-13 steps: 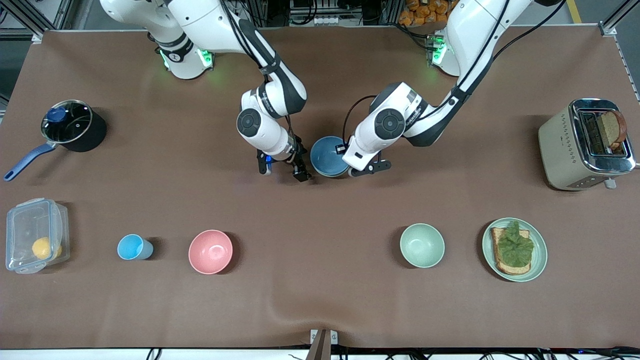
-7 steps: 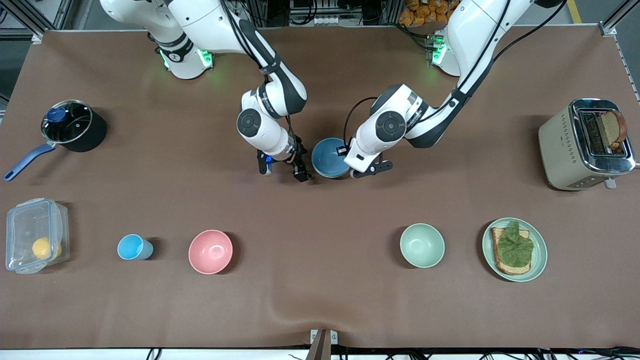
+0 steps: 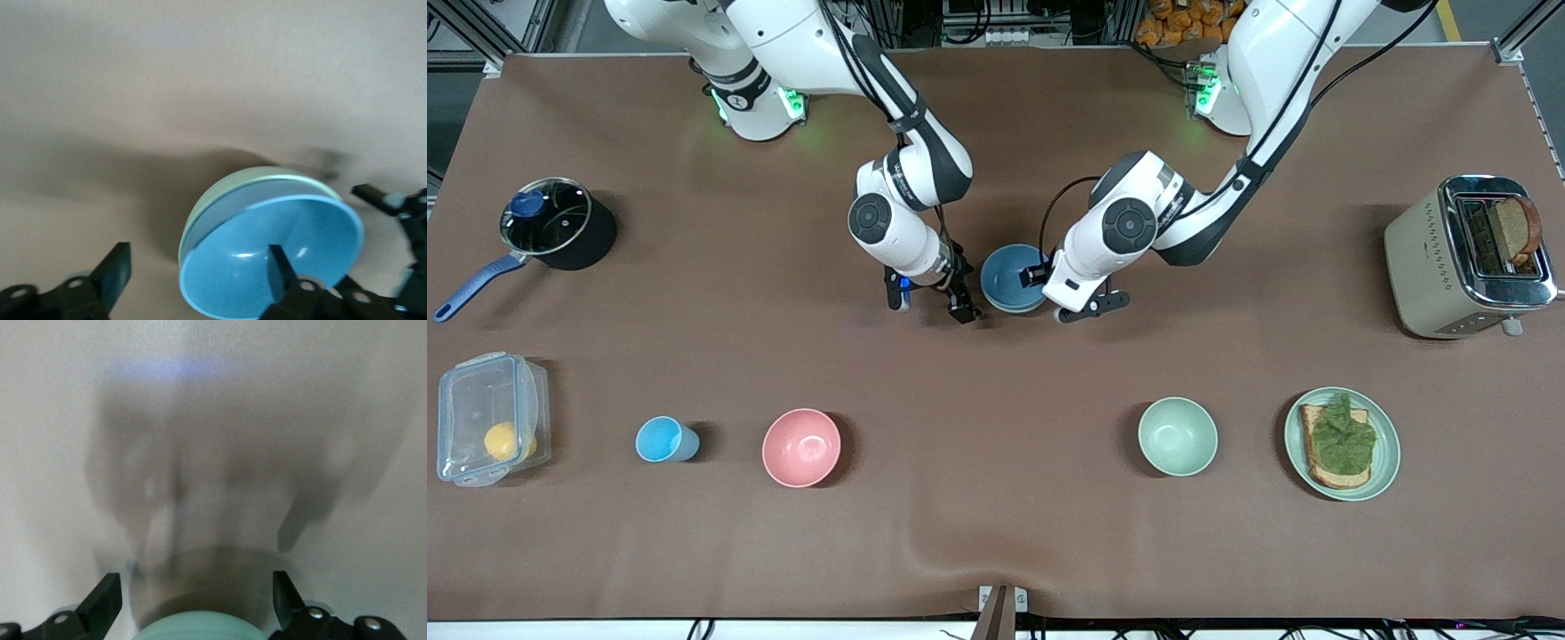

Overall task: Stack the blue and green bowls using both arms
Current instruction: 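Lower the blue bowl into the green bowl with the left gripper, then open the left gripper and lift it away from the stacked bowls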

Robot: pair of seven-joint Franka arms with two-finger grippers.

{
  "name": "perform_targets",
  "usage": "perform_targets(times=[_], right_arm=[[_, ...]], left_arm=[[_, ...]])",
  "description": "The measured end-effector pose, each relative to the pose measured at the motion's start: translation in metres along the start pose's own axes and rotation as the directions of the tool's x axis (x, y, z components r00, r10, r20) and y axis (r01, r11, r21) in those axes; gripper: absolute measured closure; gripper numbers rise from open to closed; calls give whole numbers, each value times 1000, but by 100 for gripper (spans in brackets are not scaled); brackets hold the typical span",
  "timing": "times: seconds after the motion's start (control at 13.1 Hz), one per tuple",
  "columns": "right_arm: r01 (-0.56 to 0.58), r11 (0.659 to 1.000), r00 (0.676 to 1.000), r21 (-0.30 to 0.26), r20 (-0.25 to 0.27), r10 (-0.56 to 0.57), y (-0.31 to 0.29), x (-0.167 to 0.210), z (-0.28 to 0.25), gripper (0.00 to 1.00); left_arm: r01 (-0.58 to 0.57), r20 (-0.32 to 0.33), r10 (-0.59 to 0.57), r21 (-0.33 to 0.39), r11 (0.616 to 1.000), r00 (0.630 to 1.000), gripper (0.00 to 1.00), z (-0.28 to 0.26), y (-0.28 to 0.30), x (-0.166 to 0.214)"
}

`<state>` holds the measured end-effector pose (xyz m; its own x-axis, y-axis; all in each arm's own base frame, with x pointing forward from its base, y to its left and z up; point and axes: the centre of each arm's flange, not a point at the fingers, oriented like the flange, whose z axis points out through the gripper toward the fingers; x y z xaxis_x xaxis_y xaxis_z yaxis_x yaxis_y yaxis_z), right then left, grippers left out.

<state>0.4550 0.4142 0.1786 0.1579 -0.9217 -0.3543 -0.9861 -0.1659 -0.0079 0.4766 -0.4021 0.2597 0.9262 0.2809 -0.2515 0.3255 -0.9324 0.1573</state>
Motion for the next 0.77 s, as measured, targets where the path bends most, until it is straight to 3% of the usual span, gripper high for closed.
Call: perform_targets(times=[0.23, 0.46, 0.77], right_arm=[[3, 1000, 1000, -10, 0, -3, 0, 0, 0, 0], [31, 998, 1000, -61, 7, -30, -2, 5, -6, 0], [78, 988, 997, -132, 23, -76, -13, 24, -31, 0]], left_arm=[[18, -79, -19, -20, 1000, 997, 0, -70, -5, 11], [68, -155, -70, -14, 998, 986, 0, -162, -26, 27], [76, -258, -60, 55, 996, 964, 0, -255, -60, 49]])
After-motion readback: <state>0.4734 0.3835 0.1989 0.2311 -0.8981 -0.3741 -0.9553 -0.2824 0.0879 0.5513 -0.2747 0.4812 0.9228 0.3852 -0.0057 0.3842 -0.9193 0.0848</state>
